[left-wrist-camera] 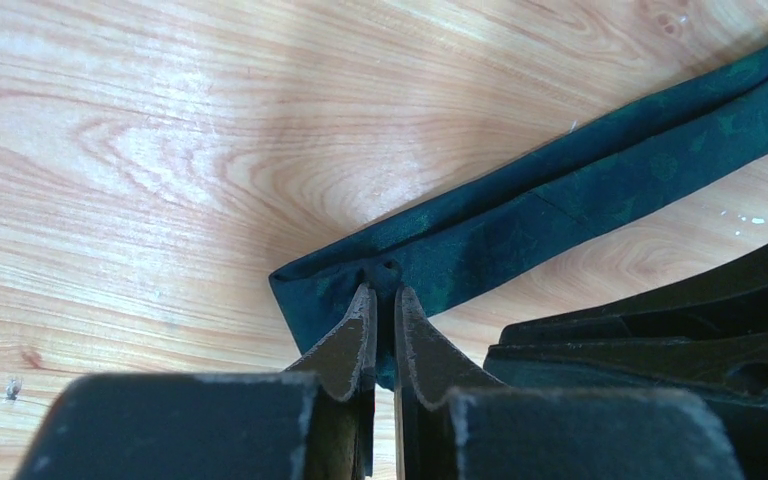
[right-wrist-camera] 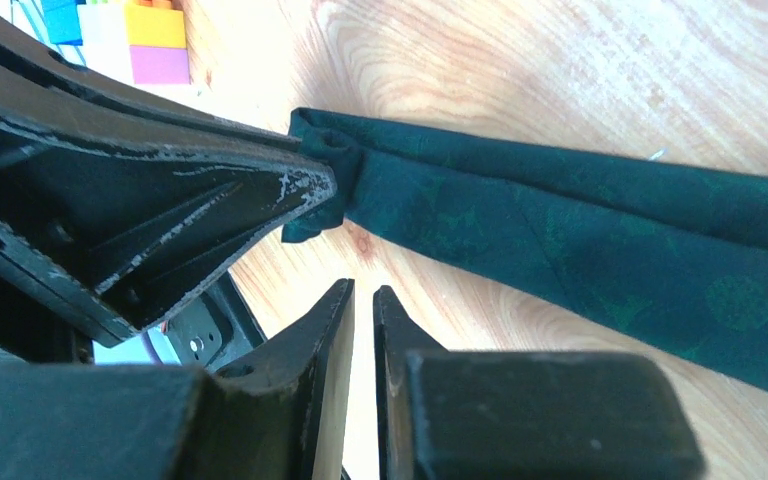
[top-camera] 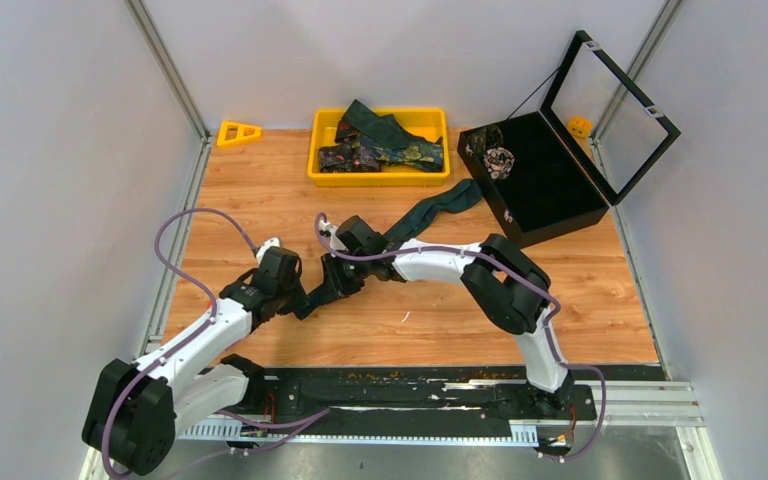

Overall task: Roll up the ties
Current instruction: Roll the tie at the center of the board.

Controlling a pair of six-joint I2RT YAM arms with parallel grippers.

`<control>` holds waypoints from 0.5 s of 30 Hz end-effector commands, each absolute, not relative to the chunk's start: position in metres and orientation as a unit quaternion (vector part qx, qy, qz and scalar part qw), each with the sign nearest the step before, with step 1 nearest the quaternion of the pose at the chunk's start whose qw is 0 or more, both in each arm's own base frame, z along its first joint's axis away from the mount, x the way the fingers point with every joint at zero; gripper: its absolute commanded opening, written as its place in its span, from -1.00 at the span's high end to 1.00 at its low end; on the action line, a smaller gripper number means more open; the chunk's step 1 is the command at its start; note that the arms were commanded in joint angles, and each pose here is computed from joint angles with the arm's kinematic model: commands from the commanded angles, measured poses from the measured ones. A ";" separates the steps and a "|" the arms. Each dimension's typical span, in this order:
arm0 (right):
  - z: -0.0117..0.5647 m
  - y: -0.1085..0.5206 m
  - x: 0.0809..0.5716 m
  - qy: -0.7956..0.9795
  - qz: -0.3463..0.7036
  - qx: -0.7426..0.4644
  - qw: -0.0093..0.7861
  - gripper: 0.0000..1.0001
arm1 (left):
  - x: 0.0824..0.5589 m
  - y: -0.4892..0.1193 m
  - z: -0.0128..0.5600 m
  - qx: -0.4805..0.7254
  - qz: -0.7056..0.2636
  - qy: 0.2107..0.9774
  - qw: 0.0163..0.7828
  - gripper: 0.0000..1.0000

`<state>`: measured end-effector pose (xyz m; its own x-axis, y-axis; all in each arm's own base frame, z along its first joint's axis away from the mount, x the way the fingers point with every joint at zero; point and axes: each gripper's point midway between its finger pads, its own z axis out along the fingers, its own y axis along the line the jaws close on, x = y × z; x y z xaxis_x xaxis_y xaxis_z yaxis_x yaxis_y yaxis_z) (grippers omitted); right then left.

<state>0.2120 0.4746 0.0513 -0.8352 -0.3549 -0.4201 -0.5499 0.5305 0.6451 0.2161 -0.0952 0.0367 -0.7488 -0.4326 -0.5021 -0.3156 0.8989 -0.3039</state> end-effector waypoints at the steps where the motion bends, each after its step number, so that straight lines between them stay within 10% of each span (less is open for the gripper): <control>1: 0.086 0.477 0.219 0.845 0.435 -0.269 0.159 0.71 | 0.231 -0.102 0.062 -0.215 -0.121 0.917 0.314 1.00; 15: 0.081 0.465 0.223 0.845 0.442 -0.258 0.157 0.71 | 0.243 -0.103 0.052 -0.224 -0.106 0.919 0.308 1.00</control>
